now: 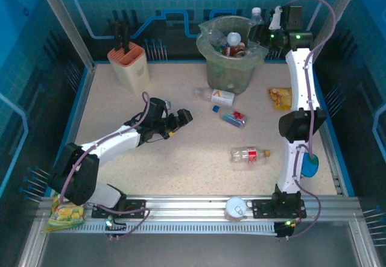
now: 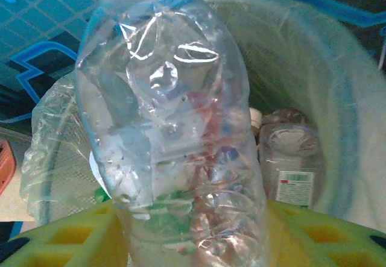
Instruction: Put the plastic bottles in the bin
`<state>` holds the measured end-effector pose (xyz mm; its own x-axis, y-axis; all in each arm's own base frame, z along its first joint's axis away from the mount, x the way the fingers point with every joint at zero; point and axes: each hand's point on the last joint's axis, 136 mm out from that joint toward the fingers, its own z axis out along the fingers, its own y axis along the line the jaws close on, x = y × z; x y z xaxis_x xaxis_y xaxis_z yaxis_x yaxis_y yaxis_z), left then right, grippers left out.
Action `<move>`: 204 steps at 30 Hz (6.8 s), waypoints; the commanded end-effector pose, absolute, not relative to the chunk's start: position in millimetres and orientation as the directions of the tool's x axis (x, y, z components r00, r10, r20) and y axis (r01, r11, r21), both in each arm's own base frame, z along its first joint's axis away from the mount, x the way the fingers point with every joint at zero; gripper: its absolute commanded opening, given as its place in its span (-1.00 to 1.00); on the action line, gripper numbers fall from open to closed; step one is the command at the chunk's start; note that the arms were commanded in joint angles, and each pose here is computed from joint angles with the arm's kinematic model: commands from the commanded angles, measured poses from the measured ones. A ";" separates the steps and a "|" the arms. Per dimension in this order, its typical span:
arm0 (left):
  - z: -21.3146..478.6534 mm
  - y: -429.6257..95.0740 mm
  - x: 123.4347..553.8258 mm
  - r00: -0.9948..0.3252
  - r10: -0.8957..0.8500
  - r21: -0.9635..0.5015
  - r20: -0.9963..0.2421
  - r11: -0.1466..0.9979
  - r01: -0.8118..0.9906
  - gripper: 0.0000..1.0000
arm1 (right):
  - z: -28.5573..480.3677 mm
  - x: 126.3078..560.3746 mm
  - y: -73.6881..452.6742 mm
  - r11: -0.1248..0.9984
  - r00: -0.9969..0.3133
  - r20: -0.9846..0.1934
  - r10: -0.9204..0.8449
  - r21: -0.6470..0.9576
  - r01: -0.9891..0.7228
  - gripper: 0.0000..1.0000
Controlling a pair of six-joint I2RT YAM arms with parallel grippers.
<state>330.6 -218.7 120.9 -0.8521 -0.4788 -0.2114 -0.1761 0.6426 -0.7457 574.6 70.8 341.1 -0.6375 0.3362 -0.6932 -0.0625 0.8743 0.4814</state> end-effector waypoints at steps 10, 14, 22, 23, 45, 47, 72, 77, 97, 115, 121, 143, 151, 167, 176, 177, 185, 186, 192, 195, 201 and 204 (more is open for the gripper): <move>110.7 -210.6 325.0 -0.852 -0.482 -0.724 -0.205 0.660 -0.200 0.96 | 333.3 579.0 97.5 0.864 -0.655 -0.693 0.301 0.489 -0.120 0.77; 109.5 -210.4 325.3 -0.851 -0.483 -0.723 -0.205 0.661 -0.202 0.97 | 345.4 572.6 107.0 0.872 -0.639 -0.722 0.266 0.462 -0.159 0.78; 105.1 -209.6 325.9 -0.851 -0.486 -0.719 -0.200 0.662 -0.210 0.97 | 376.7 533.7 106.1 0.905 -0.617 -0.762 0.195 0.383 -0.187 0.87; 104.0 -210.0 326.0 -0.851 -0.487 -0.720 -0.196 0.661 -0.212 0.97 | 379.2 525.4 104.5 0.911 -0.619 -0.764 0.180 0.368 -0.189 0.90; 94.4 -216.4 347.3 -0.873 -0.460 -0.743 -0.164 0.640 -0.198 0.97 | 231.9 265.6 5.5 0.856 -0.793 -0.349 0.500 0.056 0.514 0.99; 95.9 -217.6 347.9 -0.877 -0.452 -0.745 -0.161 0.639 -0.193 0.97 | 213.0 248.4 5.8 0.817 -0.770 -0.299 0.564 0.064 0.573 0.99; 90.7 -200.3 340.0 -0.857 -0.490 -0.723 -0.160 0.649 -0.237 0.98 | 44.0 246.0 83.7 0.458 -0.503 0.048 0.863 0.344 0.819 0.91; 90.7 -200.1 339.4 -0.858 -0.488 -0.721 -0.160 0.651 -0.236 0.98 | 42.4 248.4 83.7 0.465 -0.509 0.041 0.860 0.349 0.814 0.68; 91.0 -206.0 348.2 -0.868 -0.473 -0.725 -0.151 0.650 -0.228 0.98 | 89.0 260.8 75.7 0.554 -0.583 -0.057 0.810 0.402 0.729 0.25; 90.3 -203.5 348.2 -0.852 -0.504 -0.725 -0.141 0.639 -0.258 0.98 | 300.0 359.8 51.0 0.780 -0.519 -0.588 0.620 0.536 0.324 0.11; 94.5 -202.5 344.2 -0.848 -0.511 -0.731 -0.139 0.631 -0.260 0.98 | 386.7 428.1 62.0 0.804 -0.372 -0.722 0.583 0.577 0.141 0.11; 118.0 -185.3 320.6 -0.825 -0.527 -0.717 -0.202 0.653 -0.242 0.98 | 365.3 598.7 95.6 0.871 -0.405 -0.784 0.471 0.485 0.073 0.17; 116.6 -183.1 317.0 -0.821 -0.535 -0.719 -0.199 0.649 -0.249 0.98 | 310.0 625.7 108.0 0.863 -0.506 -0.723 0.470 0.496 0.092 0.30; 116.1 -180.5 316.0 -0.817 -0.537 -0.714 -0.208 0.655 -0.249 0.98 | 366.8 600.5 101.6 0.904 -0.456 -0.803 0.385 0.427 0.011 0.99; 114.7 -183.0 318.4 -0.822 -0.532 -0.716 -0.204 0.654 -0.245 0.98 | 429.4 567.2 109.0 0.942 -0.366 -0.894 0.257 0.316 -0.111 0.99; 114.6 -184.2 319.1 -0.825 -0.527 -0.716 -0.204 0.656 -0.241 0.98 | 439.0 561.4 112.4 0.944 -0.351 -0.906 0.237 0.301 -0.138 0.99; 115.3 -187.2 323.8 -0.829 -0.522 -0.718 -0.203 0.655 -0.236 0.99 | 472.8 490.4 131.1 0.935 -0.331 -0.943 0.045 0.156 -0.318 0.99; 114.4 -186.8 323.6 -0.828 -0.522 -0.717 -0.204 0.656 -0.237 0.98 | 470.0 477.8 133.1 0.927 -0.334 -0.942 0.013 0.137 -0.349 0.99; 109.6 -185.1 323.9 -0.831 -0.516 -0.704 -0.206 0.668 -0.241 0.99 | 418.9 418.1 127.2 0.907 -0.359 -0.909 -0.213 -0.047 -0.419 0.99; 110.7 -185.1 328.1 -0.833 -0.512 -0.699 -0.211 0.675 -0.237 0.99 | 383.5 398.8 123.5 0.890 -0.426 -0.853 -0.301 -0.091 -0.448 0.99; 119.3 -181.6 333.4 -0.827 -0.505 -0.685 -0.247 0.695 -0.219 0.98 | 294.2 375.4 125.2 0.838 -0.554 -0.696 -0.456 -0.127 -0.530 0.99; 119.7 -177.6 331.5 -0.825 -0.505 -0.675 -0.255 0.704 -0.223 0.98 | 247.4 369.5 125.1 0.825 -0.611 -0.615 -0.499 -0.121 -0.552 0.99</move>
